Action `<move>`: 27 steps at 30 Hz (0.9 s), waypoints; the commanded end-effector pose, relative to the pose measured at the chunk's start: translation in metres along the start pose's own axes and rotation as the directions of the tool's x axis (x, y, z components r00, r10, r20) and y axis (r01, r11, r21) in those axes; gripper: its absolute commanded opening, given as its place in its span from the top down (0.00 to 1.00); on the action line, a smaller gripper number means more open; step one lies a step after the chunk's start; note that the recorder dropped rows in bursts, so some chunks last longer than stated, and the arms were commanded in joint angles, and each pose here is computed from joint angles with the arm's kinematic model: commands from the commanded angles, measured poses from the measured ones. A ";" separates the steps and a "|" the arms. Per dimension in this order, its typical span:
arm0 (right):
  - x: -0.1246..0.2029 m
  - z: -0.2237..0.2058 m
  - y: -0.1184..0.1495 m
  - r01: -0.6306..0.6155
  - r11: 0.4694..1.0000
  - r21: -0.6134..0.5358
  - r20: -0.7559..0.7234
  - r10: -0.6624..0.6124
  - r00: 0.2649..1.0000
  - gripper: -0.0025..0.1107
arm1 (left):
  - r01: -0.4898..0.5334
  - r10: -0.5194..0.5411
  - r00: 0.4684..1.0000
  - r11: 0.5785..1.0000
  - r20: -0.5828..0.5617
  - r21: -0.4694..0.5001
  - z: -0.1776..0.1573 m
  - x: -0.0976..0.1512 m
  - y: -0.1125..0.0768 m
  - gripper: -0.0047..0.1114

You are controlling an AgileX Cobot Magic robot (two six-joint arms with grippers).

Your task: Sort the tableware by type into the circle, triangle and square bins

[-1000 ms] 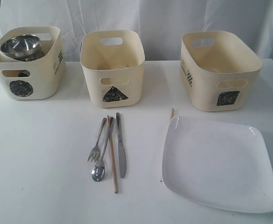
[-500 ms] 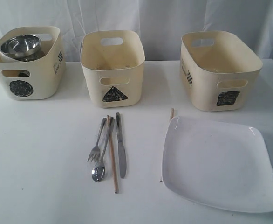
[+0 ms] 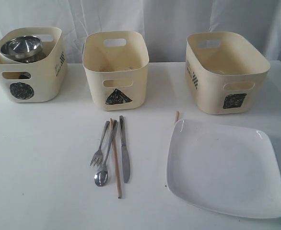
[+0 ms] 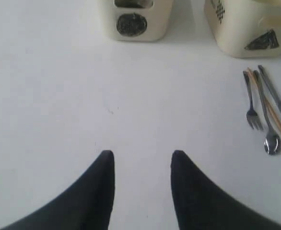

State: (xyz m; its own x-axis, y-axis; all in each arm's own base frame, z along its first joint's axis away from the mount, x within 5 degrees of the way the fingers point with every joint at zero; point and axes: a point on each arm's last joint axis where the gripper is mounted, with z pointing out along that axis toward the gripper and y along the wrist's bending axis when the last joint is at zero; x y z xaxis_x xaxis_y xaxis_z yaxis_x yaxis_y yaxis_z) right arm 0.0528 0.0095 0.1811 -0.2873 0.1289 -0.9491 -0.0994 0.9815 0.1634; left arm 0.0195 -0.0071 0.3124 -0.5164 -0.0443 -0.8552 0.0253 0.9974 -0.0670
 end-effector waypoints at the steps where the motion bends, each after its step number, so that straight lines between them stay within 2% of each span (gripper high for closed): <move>1: -0.001 0.000 0.000 0.010 1.000 0.007 0.014 -0.010 1.000 0.98 | 0.010 -0.010 1.000 1.000 -0.013 0.010 -0.005 0.008 -0.001 0.58; 5: -0.001 0.000 0.000 0.010 1.000 0.007 0.014 -0.010 1.000 0.98 | 0.002 -0.003 1.000 1.000 0.028 0.017 -0.004 0.005 -0.002 0.58; 8: -0.001 0.000 0.000 0.010 1.000 0.007 0.014 -0.010 1.000 0.98 | -0.037 0.034 0.983 0.999 0.179 0.015 0.022 0.006 0.001 0.58; 11: -0.001 0.000 0.000 0.010 1.000 0.007 0.014 -0.010 1.000 0.98 | -0.024 0.028 0.892 1.000 0.451 -0.013 0.049 0.015 0.006 0.58; 13: -0.001 0.000 0.000 0.010 1.000 0.007 0.014 -0.010 1.000 0.98 | 0.027 0.003 0.793 0.999 0.609 -0.040 0.063 0.031 0.014 0.60; 15: -0.001 0.000 0.000 0.010 1.000 0.007 0.014 -0.010 1.000 0.98 | 0.026 0.035 0.730 0.997 0.682 -0.078 0.075 0.052 0.018 0.64; 16: -0.001 0.000 0.000 0.010 1.000 0.007 0.014 -0.010 1.000 0.98 | 0.013 0.055 0.720 0.996 0.692 -0.094 0.079 0.060 0.019 0.66; 17: -0.001 0.000 0.000 0.010 1.000 0.007 0.012 -0.010 1.000 0.98 | -0.005 0.081 0.694 0.994 0.715 -0.108 0.076 0.059 0.019 0.69; 18: -0.001 0.000 0.000 0.010 1.000 0.007 0.012 -0.010 1.000 0.98 | -0.046 0.109 0.770 0.992 0.629 -0.116 0.083 0.067 0.018 0.72; 19: -0.001 0.000 0.000 0.010 1.000 0.007 0.014 -0.010 1.000 0.98 | -0.058 0.113 0.809 0.992 0.577 -0.113 0.086 0.071 0.017 0.75; 22: -0.001 0.000 0.000 0.010 1.000 0.007 0.014 -0.010 1.000 0.98 | -0.070 0.116 0.851 0.992 0.512 -0.107 0.090 0.077 0.017 0.84; 25: -0.001 0.000 0.000 0.010 1.000 0.007 0.014 -0.010 1.000 0.98 | -0.072 0.115 0.859 0.992 0.499 -0.104 0.091 0.078 0.017 0.96; 27: -0.001 0.000 0.000 0.010 1.000 0.007 0.014 -0.010 1.000 0.98 | -0.073 0.114 0.863 0.992 0.491 -0.103 0.092 0.079 0.017 0.96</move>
State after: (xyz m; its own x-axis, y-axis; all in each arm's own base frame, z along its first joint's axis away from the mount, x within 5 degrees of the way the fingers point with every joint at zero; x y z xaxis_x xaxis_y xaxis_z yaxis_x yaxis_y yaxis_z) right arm 0.0528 0.0095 0.1811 -0.2873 0.1289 -0.9491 -0.0994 0.9815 0.1634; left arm 0.0578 0.0013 0.1984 -0.0124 0.0463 -0.9989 -0.0262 0.9986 0.0466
